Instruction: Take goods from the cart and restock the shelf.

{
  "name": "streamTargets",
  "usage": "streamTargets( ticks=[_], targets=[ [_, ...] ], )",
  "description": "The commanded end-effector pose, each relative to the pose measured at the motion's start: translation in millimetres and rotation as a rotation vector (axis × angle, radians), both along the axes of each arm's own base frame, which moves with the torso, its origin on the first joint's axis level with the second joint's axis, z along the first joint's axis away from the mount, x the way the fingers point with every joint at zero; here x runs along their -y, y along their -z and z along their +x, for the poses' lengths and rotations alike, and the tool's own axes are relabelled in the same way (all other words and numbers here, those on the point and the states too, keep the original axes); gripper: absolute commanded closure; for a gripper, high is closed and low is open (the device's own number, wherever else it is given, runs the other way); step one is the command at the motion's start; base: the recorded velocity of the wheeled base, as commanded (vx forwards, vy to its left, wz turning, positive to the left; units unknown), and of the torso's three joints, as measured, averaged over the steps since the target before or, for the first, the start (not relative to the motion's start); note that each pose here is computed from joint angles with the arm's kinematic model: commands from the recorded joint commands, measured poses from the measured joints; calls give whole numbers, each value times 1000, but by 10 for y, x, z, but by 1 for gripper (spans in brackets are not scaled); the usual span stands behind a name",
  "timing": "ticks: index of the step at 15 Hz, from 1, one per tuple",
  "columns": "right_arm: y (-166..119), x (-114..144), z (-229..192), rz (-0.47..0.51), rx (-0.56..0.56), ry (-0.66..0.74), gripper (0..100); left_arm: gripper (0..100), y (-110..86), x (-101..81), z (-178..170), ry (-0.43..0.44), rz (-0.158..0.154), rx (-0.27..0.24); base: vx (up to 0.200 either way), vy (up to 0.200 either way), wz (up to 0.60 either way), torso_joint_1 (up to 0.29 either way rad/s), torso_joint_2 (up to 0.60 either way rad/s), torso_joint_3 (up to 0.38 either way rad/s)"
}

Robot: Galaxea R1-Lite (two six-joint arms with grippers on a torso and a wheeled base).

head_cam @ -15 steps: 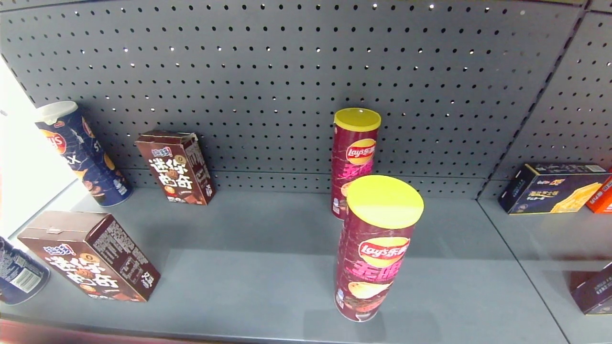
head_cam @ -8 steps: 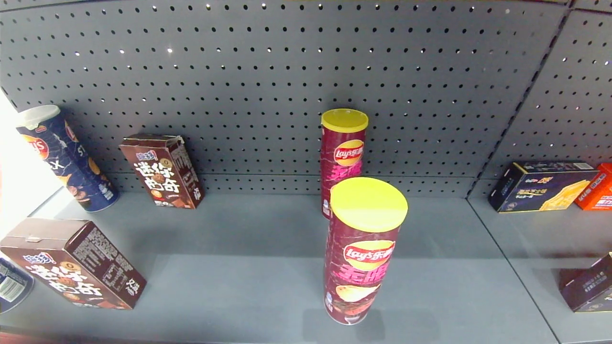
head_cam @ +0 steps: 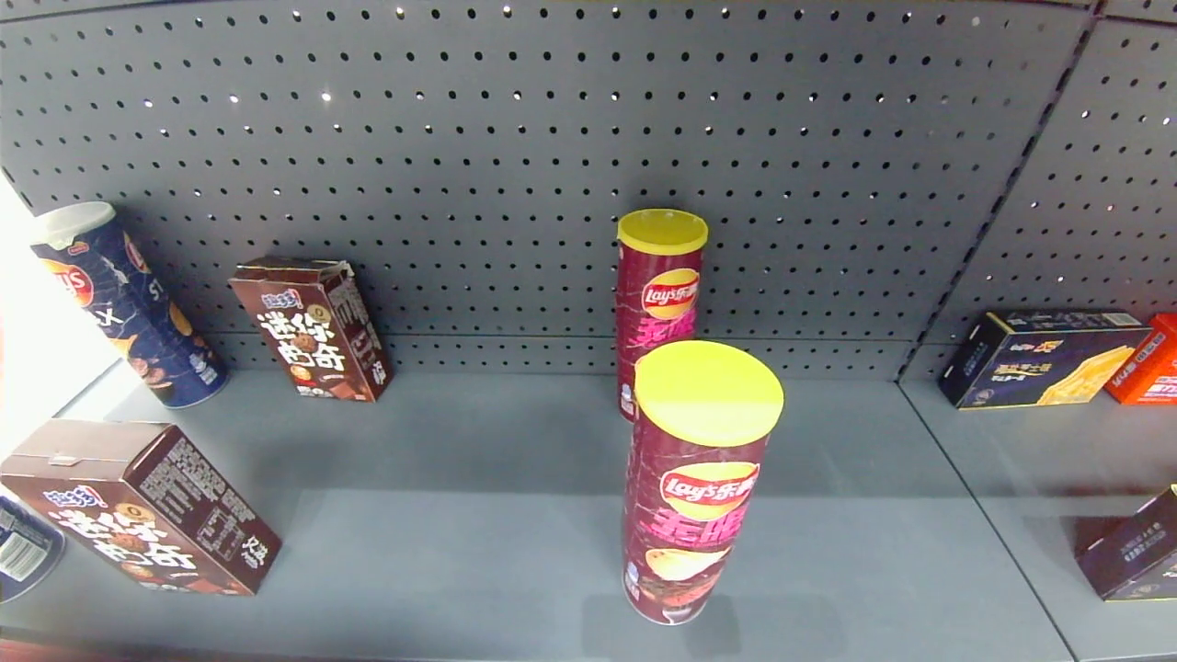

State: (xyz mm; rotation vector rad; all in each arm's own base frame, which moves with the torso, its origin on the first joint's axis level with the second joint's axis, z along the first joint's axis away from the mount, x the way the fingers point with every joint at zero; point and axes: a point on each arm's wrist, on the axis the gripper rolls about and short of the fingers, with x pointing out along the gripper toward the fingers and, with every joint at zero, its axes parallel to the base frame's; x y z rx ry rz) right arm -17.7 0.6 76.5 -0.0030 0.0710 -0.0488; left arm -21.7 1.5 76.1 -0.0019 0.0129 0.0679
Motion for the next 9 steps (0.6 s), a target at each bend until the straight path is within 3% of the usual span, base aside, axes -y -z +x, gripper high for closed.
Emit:
streamTargets(
  ticks=[1,4,6,9],
  targets=[
    [-1,0,2,0,-3,0,0,0,0,0,0,0,-1,1,0,0,0,0,0,0],
    [-1,0,2,0,-3,0,0,0,0,0,0,0,-1,1,0,0,0,0,0,0],
    [-1,0,2,0,-3,0,0,0,0,0,0,2,2,1,0,-200,0,2,0,0],
    [-1,0,2,0,-3,0,0,0,0,0,0,2,1,1,0,0,0,0,0,0]
  ],
)
